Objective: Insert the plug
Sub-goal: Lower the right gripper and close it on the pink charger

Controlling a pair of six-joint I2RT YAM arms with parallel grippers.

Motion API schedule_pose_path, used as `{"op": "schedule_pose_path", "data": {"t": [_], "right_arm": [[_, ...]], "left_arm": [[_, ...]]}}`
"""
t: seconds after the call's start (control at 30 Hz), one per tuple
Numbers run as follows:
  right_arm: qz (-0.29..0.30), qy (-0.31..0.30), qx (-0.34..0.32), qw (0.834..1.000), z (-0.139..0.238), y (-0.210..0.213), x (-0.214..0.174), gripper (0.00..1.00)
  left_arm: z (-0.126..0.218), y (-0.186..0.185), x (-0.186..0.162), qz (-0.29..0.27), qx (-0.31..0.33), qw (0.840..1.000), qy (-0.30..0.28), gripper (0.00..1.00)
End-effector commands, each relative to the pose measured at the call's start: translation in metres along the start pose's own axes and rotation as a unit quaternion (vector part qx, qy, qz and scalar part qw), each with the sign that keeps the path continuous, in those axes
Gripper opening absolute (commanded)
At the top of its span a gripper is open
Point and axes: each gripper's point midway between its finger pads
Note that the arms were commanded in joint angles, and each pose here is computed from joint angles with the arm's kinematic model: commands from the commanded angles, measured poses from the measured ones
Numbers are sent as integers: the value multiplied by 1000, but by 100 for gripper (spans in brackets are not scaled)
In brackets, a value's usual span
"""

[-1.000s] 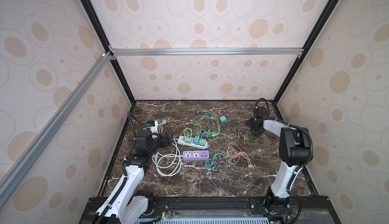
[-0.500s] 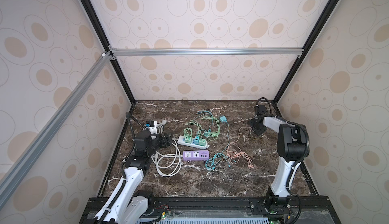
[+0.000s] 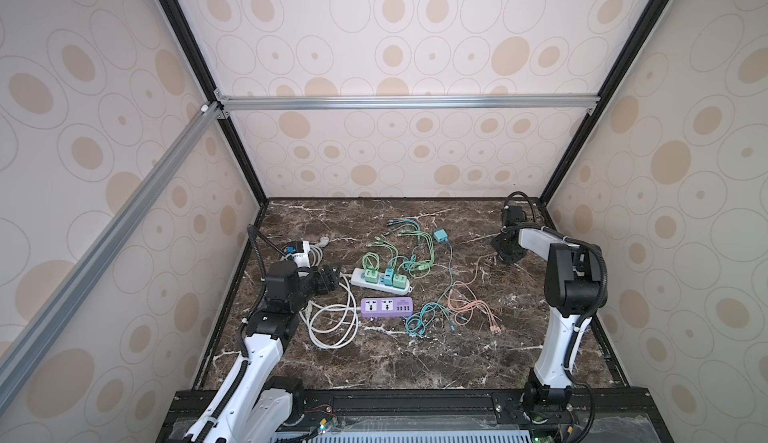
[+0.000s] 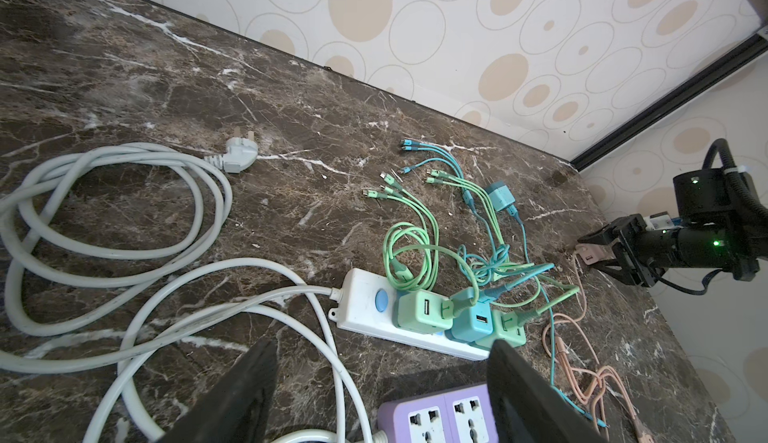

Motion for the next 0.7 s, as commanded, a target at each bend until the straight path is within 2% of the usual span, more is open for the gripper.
{"op": "schedule_pose_path", "data": {"t": [0.0, 0.23, 0.33, 0.47, 0.57, 0.67], "right_arm": [[35, 12, -50, 998, -13, -25, -7, 51], [120, 20, -30, 992, -5, -20, -9, 33], [170, 26, -16, 985, 3, -17, -11, 26], [237, 25, 20, 971, 22, -10, -14, 23], [290, 35, 81, 953, 41, 6, -24, 27], [360, 66, 191, 911, 68, 30, -48, 29]], "left_arm": [[3, 3, 4, -6, 7, 1000, -9, 80], [4, 3, 4, -6, 7, 1000, -10, 80], [4, 2, 5, -5, 4, 1000, -12, 80], [2, -2, 5, -1, -7, 1000, -11, 80], [0, -5, 5, 3, -18, 1000, -7, 80], [-1, -12, 8, 2, -38, 999, -10, 80]]}}
Point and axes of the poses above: each gripper's point midway between its finger pads, its own z axis back along the fingers, its own y axis along the line the jaws close on, x = y × z, and after that the axes turned 15 degrees about -z, right-handed
